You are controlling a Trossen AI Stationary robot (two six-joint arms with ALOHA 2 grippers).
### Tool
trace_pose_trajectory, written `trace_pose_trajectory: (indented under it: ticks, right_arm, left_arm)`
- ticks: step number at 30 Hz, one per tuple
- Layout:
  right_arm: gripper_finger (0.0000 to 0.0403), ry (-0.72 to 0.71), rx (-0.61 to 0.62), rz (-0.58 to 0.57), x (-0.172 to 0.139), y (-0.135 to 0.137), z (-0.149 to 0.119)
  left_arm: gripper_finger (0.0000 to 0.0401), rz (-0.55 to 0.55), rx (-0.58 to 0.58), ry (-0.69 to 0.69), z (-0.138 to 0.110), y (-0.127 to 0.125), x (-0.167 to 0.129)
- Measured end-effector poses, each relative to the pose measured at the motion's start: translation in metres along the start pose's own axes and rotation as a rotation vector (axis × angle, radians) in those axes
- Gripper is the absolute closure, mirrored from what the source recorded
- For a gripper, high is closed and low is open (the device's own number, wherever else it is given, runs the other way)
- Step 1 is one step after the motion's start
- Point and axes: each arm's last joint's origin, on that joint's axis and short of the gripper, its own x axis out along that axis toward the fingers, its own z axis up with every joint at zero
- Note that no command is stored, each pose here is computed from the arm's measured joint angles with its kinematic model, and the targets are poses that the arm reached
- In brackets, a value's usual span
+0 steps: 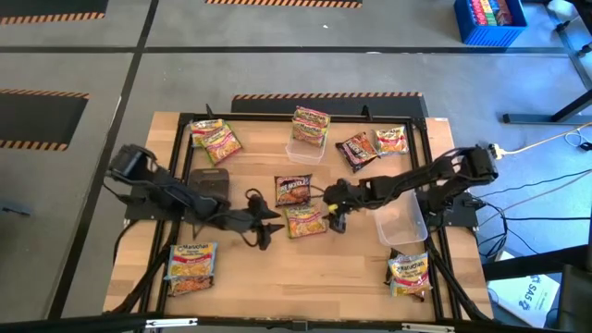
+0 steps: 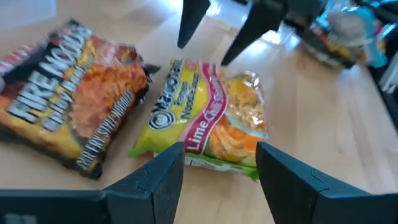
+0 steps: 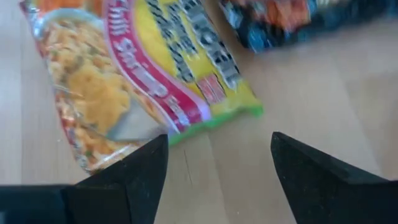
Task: Sort Maruchan noodles
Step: Put the bottom green noodle pack into the top transparent bin
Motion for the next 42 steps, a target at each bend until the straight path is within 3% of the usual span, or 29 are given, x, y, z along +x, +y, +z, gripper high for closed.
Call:
trace_pose_trajectory:
  ticks: [11, 21, 31, 42]
  right_arm:
    - [0.0139, -0.012, 0.326, 0.337, 0.001, -0.024, -0.012]
    - [0.0139, 0.02, 0.452, 0.325, 0.006, -0.025, -0.018]
    - [0.0139, -0.037, 0.399, 0.426, 0.02, -0.01, -0.016]
    - [0.0139, -0.191, 0.387, 0.449, 0.016, -0.004, -0.003]
  left_arm:
    - [0.0209, 0.061, 0.048, 0.067, -0.014, 0.001, 0.039]
    - [0.0209, 0.101, 0.052, 0.084, -0.02, 0.009, 0.046]
    - [0.0209, 0.114, 0.056, 0.09, -0.02, 0.012, 0.047]
    - [0.0209, 0.107, 0.051, 0.077, -0.018, 0.012, 0.047]
